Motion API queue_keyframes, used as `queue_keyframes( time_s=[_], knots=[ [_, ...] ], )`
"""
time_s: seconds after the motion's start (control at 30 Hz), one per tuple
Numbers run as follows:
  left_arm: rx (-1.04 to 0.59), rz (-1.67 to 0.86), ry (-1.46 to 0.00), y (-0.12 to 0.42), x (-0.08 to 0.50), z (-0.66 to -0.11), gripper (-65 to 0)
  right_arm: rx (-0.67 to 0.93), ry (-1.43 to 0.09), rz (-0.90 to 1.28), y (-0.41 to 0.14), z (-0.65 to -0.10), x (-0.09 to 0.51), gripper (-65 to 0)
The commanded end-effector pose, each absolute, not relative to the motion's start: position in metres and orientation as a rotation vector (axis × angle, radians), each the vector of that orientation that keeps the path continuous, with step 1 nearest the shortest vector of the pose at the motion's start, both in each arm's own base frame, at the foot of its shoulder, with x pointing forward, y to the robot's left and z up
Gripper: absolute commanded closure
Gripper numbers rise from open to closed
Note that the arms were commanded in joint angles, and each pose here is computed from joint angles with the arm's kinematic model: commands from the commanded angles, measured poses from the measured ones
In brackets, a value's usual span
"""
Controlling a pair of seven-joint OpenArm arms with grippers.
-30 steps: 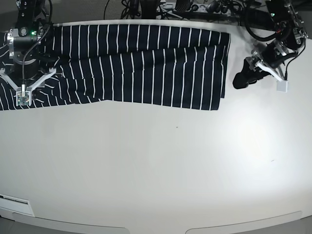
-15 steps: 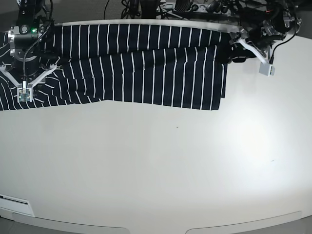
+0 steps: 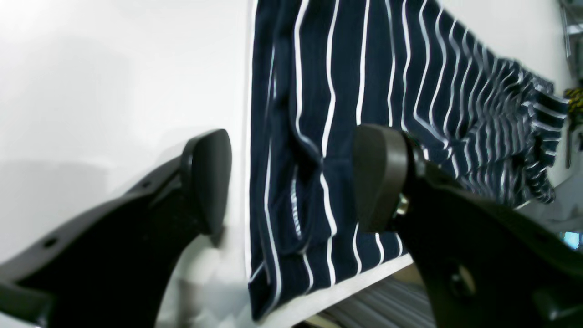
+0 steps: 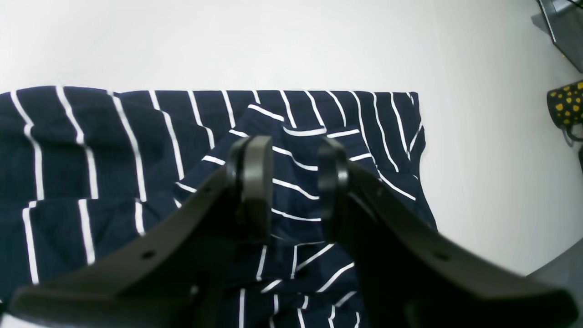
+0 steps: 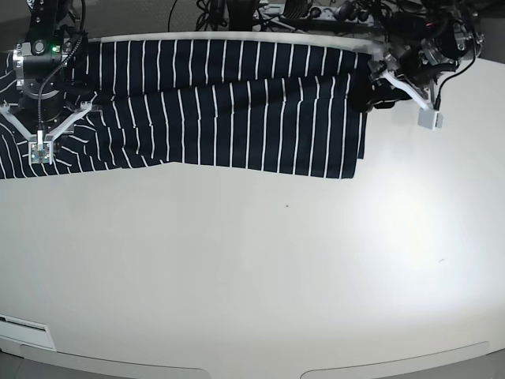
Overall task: Fold the T-shirt properly
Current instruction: 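Move the left gripper to the strip's other end and grasp it, then grasp both ends of the striped strip with both grippers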
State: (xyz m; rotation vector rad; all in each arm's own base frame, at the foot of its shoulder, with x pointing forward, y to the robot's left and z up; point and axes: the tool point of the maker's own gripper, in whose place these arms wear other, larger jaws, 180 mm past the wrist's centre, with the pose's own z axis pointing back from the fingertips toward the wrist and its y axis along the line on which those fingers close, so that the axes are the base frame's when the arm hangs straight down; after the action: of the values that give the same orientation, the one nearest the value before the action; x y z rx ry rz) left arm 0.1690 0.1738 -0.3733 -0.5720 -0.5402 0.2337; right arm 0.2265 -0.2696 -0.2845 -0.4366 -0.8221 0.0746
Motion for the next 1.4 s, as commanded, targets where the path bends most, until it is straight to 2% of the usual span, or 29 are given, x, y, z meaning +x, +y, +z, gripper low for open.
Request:
queue_keyframes(
  time_s=[0.0,0.3,0.73,0.77,0.8,0.9,1.13,1.37],
  knots=[
    [-0.484,0.258,-0.42,0.186,0.149,-0.398,-43.2,-0.458,-0.87,0.088,-0.271,-0.271,0.232,-19.8],
    [-0.637,0.264,-0.288,0.148,0.153,-0.435,-43.2,-0.459,-0.869,0.089,-0.271,-0.271,0.232,-19.8],
    [-0.817,0.136,-0.214,0.075,0.136,-0.43,-42.6,-0.462,-0.869,0.089,-0.271,-0.271,0.232,-19.8],
    [-0.819,0.13,-0.215,0.073,0.137,-0.429,-39.2,-0.462,-0.869,0.089,-0.271,-0.271,0.232,-19.8],
    [-0.818,0.126,-0.219,0.073,0.137,-0.428,-32.7,-0.462,-0.869,0.089,-0.271,-0.271,0.232,-19.8],
    [-0.783,0.113,-0.236,0.08,0.141,-0.429,-1.0,-0.461,-0.87,0.09,-0.271,-0.271,0.232,-19.8],
    [-0.705,0.175,-0.332,0.116,0.165,-0.425,0.0,-0.42,-0.89,0.113,-0.263,-0.271,0.236,-19.7],
    [-0.576,0.245,-0.456,0.19,0.192,-0.407,0.0,-0.153,-0.927,0.287,-0.209,-0.275,0.247,-19.7]
  ],
)
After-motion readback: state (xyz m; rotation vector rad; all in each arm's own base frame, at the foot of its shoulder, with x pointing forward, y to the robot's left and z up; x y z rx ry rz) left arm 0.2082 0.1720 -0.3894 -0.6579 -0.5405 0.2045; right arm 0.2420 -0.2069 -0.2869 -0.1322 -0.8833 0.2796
